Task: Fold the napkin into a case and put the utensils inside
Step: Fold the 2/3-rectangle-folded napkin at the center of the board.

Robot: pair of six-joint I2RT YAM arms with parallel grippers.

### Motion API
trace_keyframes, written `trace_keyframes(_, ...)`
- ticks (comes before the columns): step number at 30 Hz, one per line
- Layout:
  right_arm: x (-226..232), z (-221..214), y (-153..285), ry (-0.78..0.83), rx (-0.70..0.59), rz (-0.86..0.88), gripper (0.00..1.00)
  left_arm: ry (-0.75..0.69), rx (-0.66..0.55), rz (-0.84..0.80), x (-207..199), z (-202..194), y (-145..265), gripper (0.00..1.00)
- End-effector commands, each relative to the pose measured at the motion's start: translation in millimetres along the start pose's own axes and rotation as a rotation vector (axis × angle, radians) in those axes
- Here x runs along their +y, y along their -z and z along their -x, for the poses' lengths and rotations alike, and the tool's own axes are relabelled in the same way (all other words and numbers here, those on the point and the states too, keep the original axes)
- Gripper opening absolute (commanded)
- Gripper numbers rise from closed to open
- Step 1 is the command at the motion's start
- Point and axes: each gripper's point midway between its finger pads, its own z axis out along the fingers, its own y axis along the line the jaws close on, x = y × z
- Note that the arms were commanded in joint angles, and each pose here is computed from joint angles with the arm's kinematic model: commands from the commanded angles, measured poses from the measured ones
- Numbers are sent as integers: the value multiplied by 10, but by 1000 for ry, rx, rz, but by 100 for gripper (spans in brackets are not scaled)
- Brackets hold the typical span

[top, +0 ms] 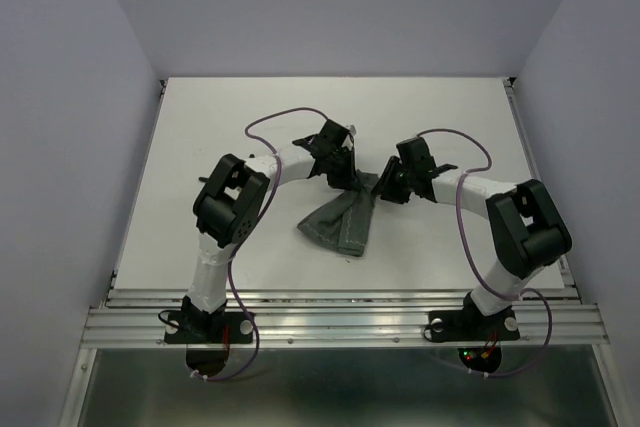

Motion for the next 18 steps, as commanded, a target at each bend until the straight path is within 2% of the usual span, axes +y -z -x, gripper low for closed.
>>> trace_keyframes(1,69,60,-123,-10,-1,33,40,-15,119,118,345,-346,-121,0)
trace_keyframes(3,25,21,-191,-13,14,22,39,-16,121,114,326,-342,-122,0)
trace_keyframes(5,18,-3,-226,-18,21,28,33,-14,119,112,316,-324,-118,0)
trace_keyframes(10,-4,-85,-234,-49,27,53,11,2,110,109,242,-280,-66,0)
trace_keyframes(13,-29,-95,-238,-78,10,57,6,25,93,106,173,-220,-26,0)
trace_keyframes(18,-53,-131,-218,-122,-3,45,3,94,80,96,71,-166,-17,0)
